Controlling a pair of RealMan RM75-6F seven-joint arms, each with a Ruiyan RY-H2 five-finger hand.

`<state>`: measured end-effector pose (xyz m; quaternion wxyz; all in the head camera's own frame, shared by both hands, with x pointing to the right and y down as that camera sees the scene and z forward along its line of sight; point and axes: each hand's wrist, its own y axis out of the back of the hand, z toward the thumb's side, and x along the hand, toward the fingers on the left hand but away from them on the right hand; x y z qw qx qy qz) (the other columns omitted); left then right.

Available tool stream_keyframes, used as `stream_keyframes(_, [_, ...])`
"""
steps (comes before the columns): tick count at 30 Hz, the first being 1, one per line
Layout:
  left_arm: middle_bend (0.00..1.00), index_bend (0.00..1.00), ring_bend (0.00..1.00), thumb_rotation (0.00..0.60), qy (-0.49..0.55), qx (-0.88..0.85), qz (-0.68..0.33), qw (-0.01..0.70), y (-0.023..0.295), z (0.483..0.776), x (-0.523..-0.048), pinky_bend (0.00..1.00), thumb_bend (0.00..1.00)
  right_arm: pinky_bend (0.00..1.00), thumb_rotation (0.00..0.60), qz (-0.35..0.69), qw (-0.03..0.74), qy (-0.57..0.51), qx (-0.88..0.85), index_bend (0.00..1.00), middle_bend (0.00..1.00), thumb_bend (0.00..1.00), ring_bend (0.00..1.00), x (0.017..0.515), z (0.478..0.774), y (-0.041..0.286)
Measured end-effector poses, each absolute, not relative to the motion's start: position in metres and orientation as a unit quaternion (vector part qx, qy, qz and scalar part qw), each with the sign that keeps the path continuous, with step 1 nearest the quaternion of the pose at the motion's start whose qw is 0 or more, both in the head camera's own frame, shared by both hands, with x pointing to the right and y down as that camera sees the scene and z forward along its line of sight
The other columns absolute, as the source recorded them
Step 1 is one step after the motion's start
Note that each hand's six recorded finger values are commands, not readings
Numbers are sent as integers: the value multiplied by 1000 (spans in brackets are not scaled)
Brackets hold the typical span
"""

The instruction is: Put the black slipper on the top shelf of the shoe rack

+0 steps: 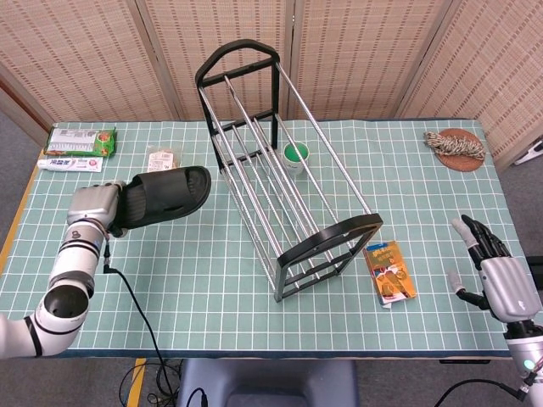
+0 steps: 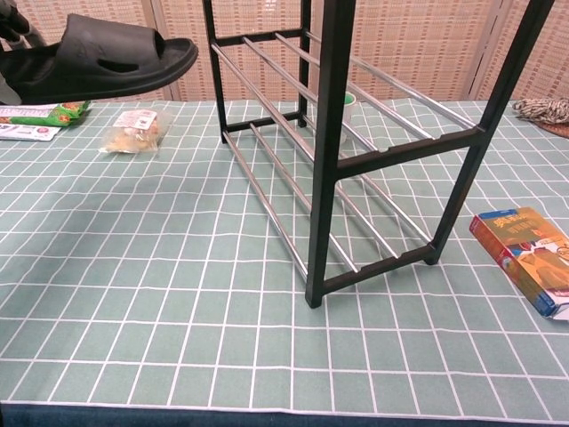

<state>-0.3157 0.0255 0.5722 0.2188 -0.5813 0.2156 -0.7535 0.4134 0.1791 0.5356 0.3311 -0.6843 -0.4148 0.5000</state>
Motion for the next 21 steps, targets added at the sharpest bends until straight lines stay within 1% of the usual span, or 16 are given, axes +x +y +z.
stream_keyframes(12, [371,299,240,600,194,-600,-739,238,14,582,-279,206,274,115,600,501,328,-419,-683,0,0,439,0,416,534,178])
stream_keyframes(21, [371,302,240,600,179,-603,-734,256,7,581,-255,206,274,115,600,501,324,-417,-685,0,0,440,0,417,536,178])
